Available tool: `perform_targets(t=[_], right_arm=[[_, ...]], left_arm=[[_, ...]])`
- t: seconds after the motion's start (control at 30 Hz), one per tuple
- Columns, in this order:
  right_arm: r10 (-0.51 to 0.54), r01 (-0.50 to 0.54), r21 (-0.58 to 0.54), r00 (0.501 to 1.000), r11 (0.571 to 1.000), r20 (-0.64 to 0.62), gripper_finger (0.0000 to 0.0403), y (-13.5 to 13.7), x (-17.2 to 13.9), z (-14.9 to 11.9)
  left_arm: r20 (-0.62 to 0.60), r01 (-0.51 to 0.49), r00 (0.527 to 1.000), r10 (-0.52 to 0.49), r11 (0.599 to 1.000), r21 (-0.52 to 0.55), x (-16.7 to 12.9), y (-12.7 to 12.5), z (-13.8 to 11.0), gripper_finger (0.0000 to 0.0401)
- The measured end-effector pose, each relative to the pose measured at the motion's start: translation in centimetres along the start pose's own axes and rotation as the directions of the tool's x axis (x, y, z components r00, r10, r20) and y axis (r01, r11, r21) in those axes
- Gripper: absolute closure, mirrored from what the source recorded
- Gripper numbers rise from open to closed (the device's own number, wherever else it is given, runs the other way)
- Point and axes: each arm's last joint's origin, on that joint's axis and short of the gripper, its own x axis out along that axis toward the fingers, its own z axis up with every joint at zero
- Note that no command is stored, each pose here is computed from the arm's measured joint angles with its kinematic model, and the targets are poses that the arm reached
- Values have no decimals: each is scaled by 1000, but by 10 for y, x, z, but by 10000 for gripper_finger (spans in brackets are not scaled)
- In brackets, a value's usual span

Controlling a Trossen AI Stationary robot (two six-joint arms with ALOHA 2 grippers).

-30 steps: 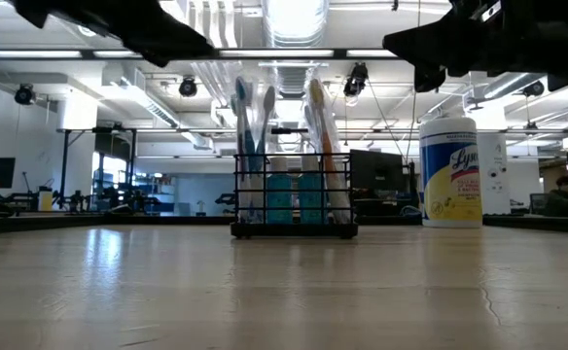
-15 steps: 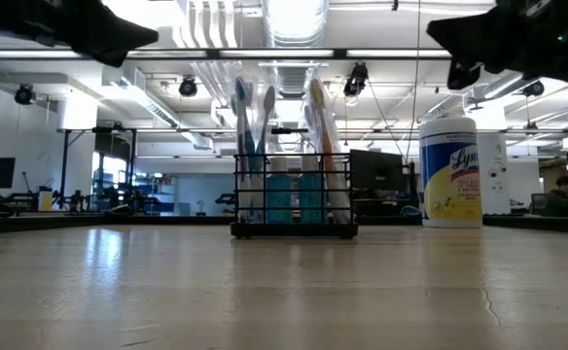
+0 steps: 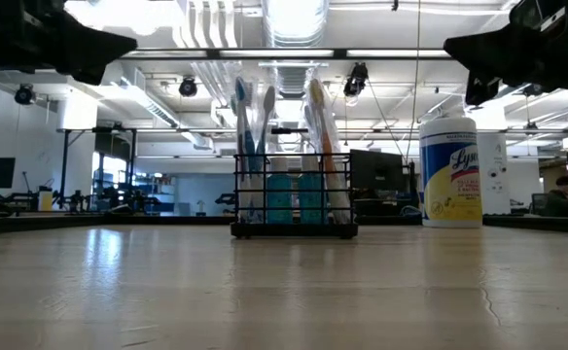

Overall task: Pick & Place toothbrushing station
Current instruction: Return to Home Position

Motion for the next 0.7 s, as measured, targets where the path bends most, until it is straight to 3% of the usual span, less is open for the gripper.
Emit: perform_targets(t=[0.13,0.53,0.7], right_arm=[[-11,11,-2,1000,1000,2,390,-1,-4,1],[-48,48,-8,999,999,8,390,-2,-9,2],[-95,95,-4,995,995,-23,390,-4,-12,-1]], left_arm=[[15,63,998,-62,998,-6,-6,-2,-5,400],[32,113,993,-110,991,-77,-14,-8,-36,401],[30,135,991,-133,986,-97,-14,-8,-37,401]])
